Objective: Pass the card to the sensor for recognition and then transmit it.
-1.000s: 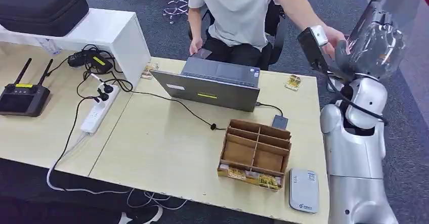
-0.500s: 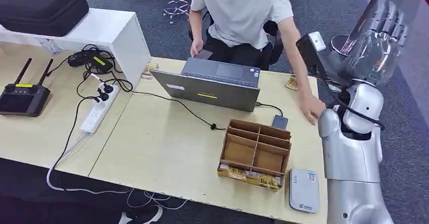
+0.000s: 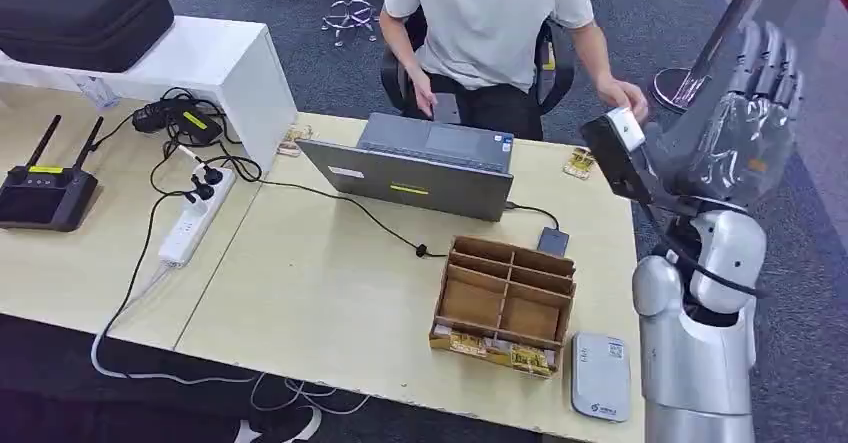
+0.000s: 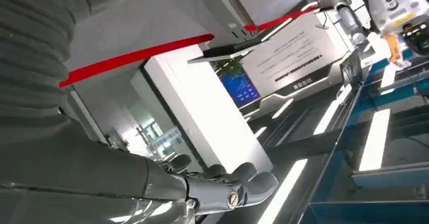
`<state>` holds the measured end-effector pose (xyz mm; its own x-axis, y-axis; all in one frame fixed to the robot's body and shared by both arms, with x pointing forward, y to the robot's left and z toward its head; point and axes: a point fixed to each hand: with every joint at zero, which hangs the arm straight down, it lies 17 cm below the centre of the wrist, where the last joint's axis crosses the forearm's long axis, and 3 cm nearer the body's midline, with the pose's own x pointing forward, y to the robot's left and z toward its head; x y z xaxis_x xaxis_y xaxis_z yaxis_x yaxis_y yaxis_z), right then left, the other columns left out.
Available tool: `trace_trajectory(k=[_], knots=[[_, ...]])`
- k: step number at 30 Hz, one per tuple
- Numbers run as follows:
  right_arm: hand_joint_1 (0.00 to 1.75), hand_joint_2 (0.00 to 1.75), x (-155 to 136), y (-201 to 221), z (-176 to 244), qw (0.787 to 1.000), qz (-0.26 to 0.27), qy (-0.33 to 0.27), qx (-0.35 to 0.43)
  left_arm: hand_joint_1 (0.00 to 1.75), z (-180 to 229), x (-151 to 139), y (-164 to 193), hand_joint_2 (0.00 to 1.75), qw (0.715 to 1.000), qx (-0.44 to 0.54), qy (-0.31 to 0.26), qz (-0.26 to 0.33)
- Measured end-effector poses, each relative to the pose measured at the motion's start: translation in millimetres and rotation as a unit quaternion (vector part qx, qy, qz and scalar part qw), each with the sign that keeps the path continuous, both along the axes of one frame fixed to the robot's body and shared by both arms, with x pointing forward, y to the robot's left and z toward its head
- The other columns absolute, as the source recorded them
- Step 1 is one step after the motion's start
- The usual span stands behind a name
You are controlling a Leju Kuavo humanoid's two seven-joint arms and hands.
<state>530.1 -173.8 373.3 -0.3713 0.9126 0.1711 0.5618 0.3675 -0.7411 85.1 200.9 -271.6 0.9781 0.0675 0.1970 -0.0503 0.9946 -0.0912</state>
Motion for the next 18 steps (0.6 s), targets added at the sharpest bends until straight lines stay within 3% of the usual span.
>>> trace_trajectory(k=[7,18], knots=[[0.00,1.75,-62,2,-25,0.999,0.048,-0.020,-0.015,0.00,-1,-1,2,1.75,0.999,0.000,0.005,0.035],[0.00,1.75,-143,-23,-67,0.994,0.058,-0.034,-0.083,0.00,-1,-2,4,1.75,0.997,-0.001,0.009,0.074]])
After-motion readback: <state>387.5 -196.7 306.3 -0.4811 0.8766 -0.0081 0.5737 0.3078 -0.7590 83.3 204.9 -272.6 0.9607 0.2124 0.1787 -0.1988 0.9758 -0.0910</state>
